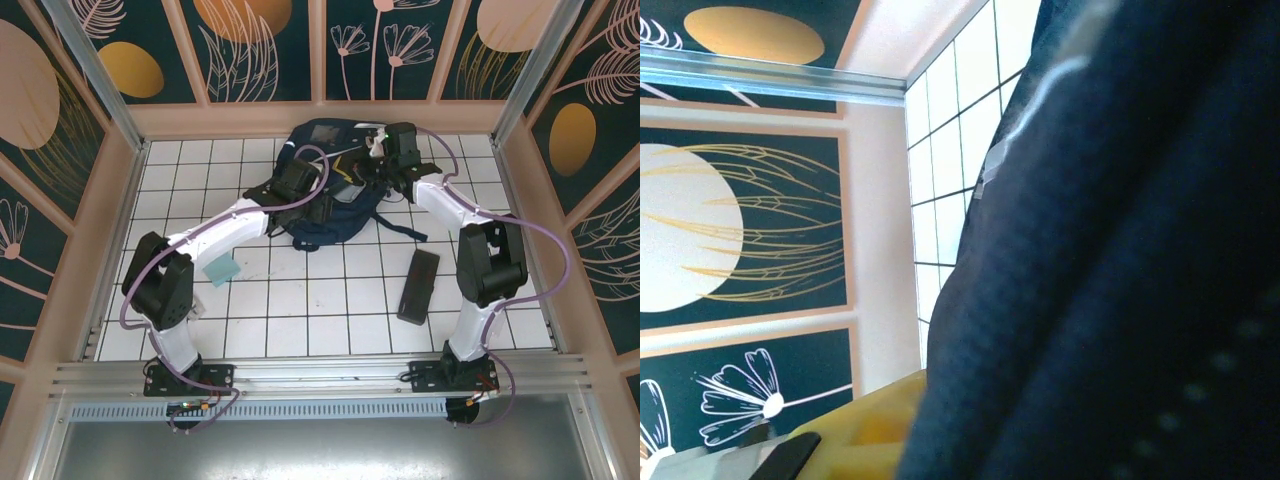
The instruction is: Pack the student bag
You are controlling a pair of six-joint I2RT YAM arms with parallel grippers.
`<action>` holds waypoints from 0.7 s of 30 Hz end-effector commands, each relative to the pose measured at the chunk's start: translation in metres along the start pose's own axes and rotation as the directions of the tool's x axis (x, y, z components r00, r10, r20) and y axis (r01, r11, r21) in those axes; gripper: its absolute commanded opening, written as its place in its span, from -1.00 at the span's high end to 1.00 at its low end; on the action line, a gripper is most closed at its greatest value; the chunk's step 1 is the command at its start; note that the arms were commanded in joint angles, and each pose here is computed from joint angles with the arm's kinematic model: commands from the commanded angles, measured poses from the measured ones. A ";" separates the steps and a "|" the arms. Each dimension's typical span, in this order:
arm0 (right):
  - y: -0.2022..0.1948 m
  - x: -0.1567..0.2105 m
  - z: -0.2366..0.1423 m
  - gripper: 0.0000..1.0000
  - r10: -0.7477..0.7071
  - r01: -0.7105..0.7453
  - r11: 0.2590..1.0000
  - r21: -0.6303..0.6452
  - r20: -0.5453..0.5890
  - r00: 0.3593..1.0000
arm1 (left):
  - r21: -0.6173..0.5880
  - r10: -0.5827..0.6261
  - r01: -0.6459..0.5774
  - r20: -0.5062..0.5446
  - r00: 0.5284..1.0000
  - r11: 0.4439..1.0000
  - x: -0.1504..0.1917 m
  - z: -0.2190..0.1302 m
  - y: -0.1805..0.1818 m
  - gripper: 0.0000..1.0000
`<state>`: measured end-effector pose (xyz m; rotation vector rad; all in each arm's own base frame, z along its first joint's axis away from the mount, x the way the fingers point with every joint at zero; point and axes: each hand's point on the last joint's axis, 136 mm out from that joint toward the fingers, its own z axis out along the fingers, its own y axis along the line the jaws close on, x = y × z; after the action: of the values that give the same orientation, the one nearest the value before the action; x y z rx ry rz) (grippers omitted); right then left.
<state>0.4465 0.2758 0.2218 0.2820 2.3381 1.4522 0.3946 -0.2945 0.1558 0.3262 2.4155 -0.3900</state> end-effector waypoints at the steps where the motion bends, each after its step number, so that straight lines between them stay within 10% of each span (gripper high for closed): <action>1: 0.083 -0.045 -0.054 1.00 -0.214 0.244 0.964 -0.104 0.237 0.948 | -0.189 0.053 -0.068 -0.083 0.995 0.980 0.004 -0.028 0.052 0.03; 10: 0.079 -0.042 -0.051 1.00 -0.215 0.243 0.965 -0.096 0.236 0.948 | -0.111 0.004 -0.011 -0.061 0.998 0.994 -0.008 -0.042 0.039 0.02; 21: 0.076 -0.035 -0.037 1.00 -0.210 0.236 0.966 -0.106 0.213 0.954 | 0.311 -0.119 0.113 0.000 0.993 0.944 -0.013 -0.050 -0.030 -0.02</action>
<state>0.4471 0.2689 0.2267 0.2841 2.3265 1.3987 0.3806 -0.2782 0.2014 0.2964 2.4051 -0.5696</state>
